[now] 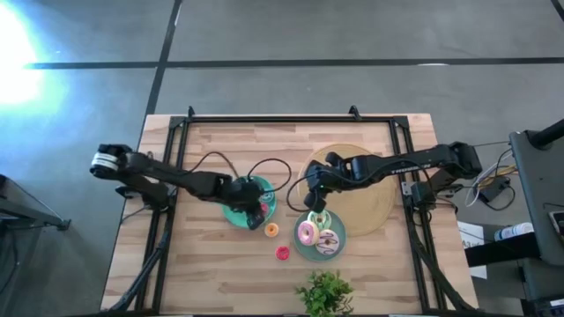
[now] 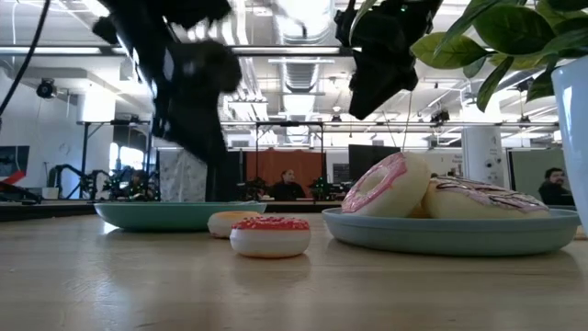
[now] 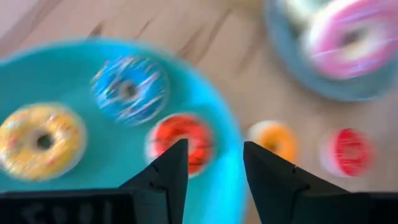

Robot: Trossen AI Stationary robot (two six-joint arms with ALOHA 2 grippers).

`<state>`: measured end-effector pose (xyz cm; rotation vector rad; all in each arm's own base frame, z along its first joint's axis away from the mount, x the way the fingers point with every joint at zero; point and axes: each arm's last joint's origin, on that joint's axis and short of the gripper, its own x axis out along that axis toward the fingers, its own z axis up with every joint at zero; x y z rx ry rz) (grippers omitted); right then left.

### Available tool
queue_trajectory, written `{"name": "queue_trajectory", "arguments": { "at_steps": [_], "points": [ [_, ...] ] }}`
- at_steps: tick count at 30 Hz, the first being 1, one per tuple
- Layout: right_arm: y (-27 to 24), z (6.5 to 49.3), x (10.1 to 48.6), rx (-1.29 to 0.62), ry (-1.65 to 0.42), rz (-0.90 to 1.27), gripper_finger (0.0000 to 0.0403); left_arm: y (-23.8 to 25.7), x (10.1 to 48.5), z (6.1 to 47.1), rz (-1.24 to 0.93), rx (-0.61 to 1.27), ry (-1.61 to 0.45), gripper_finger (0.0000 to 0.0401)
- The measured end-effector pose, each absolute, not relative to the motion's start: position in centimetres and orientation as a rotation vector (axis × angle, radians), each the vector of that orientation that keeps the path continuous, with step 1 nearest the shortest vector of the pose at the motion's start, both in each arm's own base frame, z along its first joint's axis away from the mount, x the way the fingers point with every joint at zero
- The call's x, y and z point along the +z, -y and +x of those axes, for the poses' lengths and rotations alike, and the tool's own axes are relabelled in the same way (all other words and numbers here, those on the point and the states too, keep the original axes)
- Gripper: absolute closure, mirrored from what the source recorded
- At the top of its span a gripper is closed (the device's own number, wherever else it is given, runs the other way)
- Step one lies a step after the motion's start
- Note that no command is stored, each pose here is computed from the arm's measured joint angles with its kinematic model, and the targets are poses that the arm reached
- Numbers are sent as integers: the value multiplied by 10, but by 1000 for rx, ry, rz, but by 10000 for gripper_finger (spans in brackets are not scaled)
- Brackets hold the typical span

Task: Pick & Place donuts
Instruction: Put the small white donut on the green plate

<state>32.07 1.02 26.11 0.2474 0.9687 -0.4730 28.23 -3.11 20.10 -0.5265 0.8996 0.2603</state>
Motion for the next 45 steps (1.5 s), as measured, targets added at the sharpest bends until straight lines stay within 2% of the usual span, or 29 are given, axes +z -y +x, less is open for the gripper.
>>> {"name": "queue_trajectory", "arguments": {
  "at_steps": [5, 9, 15, 20, 29, 35, 41, 45],
  "points": [
    [-10, 318, 261, -476, -983, 242, 280, 73, 223, 279, -378, 15, -783, 273],
    [-10, 318, 261, -479, -982, 242, 280, 108, 209, 281, -222, -66, -832, 273],
    [-10, 317, 259, -481, -985, 244, 280, 135, 186, 304, 2, -30, -866, 273],
    [-10, 316, 258, -492, -995, 257, 280, 136, 174, 321, 166, 113, -934, 273],
    [-11, 315, 257, -494, -1008, 259, 280, 142, 170, 331, 156, 93, -976, 273],
    [-11, 314, 256, -494, -1013, 256, 280, 139, 151, 331, 145, 131, -1029, 284],
    [-11, 314, 255, -494, -1016, 254, 280, 140, 143, 334, 114, 158, -1032, 312],
    [-11, 314, 254, -494, -1018, 253, 280, 141, 146, 338, 115, 171, -1015, 355]
  ]
}}
